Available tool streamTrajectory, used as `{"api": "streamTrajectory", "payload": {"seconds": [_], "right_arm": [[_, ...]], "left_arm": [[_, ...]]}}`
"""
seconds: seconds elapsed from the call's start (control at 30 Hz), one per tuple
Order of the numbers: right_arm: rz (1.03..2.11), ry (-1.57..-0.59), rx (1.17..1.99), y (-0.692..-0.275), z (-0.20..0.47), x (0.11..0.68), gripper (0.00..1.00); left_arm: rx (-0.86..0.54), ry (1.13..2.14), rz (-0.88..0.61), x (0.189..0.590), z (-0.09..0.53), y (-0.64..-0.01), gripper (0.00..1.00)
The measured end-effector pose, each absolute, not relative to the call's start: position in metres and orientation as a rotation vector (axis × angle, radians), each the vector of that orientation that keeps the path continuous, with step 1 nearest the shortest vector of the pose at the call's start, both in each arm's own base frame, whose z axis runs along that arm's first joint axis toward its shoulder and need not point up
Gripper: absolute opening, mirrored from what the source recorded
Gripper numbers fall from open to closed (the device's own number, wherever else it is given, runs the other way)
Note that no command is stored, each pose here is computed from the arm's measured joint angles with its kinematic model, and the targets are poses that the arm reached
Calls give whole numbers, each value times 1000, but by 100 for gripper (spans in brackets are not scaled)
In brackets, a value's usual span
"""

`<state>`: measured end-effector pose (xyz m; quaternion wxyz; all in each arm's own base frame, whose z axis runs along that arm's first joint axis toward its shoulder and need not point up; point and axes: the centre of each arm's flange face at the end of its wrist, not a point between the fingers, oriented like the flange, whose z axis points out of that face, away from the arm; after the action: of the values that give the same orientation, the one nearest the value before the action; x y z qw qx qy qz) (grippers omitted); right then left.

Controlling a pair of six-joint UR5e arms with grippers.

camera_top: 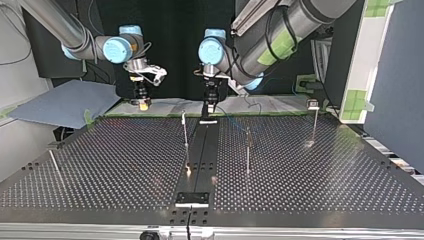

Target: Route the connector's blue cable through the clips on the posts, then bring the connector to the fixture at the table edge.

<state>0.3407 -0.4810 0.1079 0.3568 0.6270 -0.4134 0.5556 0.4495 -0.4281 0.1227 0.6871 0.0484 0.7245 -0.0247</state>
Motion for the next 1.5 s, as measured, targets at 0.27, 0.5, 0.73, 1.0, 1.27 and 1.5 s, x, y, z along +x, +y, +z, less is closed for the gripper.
{"api": "streamTrajectory", "payload": {"seconds": [0.27, 0.5, 0.73, 1.0, 1.27, 1.5], "right_arm": [[1422, -1085, 1628, -486, 87, 335, 0], [1428, -1095, 1603, -495, 81, 326, 0], [1429, -1102, 1573, -507, 84, 315, 0], [1433, -1103, 1569, -513, 85, 308, 0], [1447, -1091, 1571, -520, 89, 308, 0], [1457, -1084, 1569, -523, 91, 307, 0]], "left_arm": [[112, 1643, -57, 454, 96, -434, 0], [112, 1643, -59, 457, 91, -436, 0], [109, 1638, -62, 461, 92, -435, 0], [108, 1629, -70, 465, 96, -438, 0], [107, 1626, -72, 466, 97, -438, 0], [104, 1624, -71, 468, 98, -439, 0]]}}
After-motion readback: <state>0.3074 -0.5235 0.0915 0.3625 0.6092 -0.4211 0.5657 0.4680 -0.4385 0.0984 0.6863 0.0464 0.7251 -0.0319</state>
